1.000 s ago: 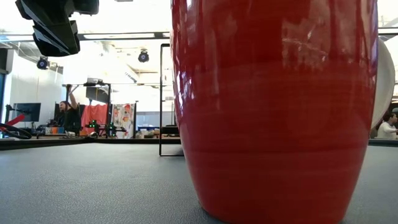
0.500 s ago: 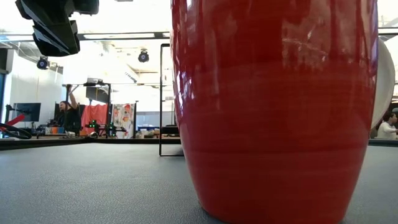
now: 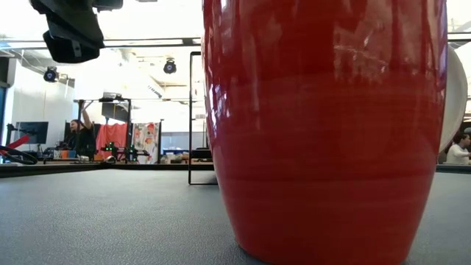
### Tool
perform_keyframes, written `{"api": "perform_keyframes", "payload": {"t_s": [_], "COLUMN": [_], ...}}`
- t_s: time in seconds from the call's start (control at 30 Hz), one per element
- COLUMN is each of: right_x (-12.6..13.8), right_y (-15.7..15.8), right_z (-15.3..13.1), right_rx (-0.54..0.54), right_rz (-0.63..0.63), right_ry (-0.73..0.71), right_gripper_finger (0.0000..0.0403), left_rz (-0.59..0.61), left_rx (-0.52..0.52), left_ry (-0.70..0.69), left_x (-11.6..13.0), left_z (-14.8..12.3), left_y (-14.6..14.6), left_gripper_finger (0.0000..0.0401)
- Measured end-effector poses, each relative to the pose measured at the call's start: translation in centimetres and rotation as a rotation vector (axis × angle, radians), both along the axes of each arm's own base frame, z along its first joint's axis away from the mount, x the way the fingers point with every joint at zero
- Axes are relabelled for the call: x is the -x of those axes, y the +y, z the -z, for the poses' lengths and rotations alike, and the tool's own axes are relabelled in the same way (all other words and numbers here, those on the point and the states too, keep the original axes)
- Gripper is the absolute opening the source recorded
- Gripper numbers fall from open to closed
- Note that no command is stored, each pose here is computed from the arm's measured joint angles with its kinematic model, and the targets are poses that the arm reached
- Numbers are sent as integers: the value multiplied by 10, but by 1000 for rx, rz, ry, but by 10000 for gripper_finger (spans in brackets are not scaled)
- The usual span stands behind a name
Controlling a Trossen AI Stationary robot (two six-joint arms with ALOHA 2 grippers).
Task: Place coffee mugs
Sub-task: Put the red mug on the shelf
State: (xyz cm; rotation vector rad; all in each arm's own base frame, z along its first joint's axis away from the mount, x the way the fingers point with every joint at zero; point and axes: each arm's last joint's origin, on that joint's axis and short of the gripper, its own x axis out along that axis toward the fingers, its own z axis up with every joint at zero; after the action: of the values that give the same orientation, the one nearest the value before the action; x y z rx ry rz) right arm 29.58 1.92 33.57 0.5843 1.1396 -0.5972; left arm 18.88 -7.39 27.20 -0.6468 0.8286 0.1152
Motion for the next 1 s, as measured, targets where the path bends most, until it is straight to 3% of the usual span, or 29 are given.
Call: {"api": "perform_keyframes", "payload": {"t_s": [0.33, 0.6, 1.0], "right_x": [5, 12, 26], "right_y": [40, 69, 104], "right_z": [1, 1, 1], "right_rx": [-36, -48, -64], "right_rz": [-22, -44, -104], "right_ry": [-11, -22, -27], "right_gripper_finger": [69, 73, 75], "left_rz": [-6, 47, 62], "left_rx": [60, 123, 44], "left_ry": [-14, -114, 30], "left_x": [-3, -35, -93], "left_z": [1, 10, 17], "left_y": [-11, -42, -82], "left_gripper_finger": [29, 29, 29]}}
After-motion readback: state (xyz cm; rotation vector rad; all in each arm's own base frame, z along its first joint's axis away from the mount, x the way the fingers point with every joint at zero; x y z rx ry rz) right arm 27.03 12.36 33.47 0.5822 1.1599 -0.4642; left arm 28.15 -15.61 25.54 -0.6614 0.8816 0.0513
